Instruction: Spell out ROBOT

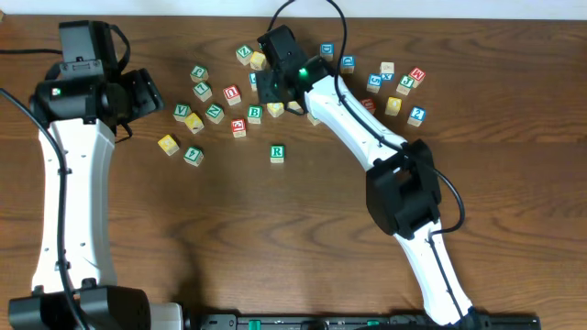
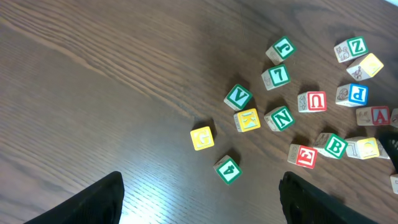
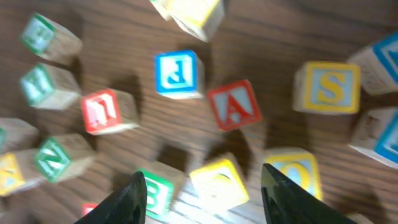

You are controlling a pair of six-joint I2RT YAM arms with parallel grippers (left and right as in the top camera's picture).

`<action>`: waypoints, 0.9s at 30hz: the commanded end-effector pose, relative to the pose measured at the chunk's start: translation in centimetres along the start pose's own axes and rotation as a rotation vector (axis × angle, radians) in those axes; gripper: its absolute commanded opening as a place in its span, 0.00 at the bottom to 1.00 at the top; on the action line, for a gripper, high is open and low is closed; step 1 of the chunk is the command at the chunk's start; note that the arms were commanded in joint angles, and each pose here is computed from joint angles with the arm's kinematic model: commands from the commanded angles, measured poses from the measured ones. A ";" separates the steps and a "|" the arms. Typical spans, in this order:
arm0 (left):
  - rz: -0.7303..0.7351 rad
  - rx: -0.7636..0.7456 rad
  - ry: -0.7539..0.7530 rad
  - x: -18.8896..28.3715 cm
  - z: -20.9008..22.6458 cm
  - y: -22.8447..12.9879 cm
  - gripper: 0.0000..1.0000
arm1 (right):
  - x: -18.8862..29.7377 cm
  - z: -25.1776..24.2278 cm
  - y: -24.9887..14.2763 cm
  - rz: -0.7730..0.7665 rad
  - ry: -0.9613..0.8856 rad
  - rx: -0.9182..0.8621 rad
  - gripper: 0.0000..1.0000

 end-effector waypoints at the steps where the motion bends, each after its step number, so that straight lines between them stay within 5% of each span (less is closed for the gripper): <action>1: 0.017 0.005 0.010 -0.5 0.1 -0.2 0.79 | -0.4 -1.3 0.7 -0.015 -0.045 0.026 0.54; 27: 0.018 0.005 0.010 -0.5 0.1 -0.2 0.79 | -3.6 -5.0 1.1 0.012 -0.109 0.156 0.42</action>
Point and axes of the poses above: each gripper's point midway between its finger pads, its own x axis back along the fingers, its own z axis along the line the jaws close on, y = z × x, the point moved 8 cm from there along x, back along the fingers, and after that the axes turned 13 degrees about -x, right-handed, at the moved point
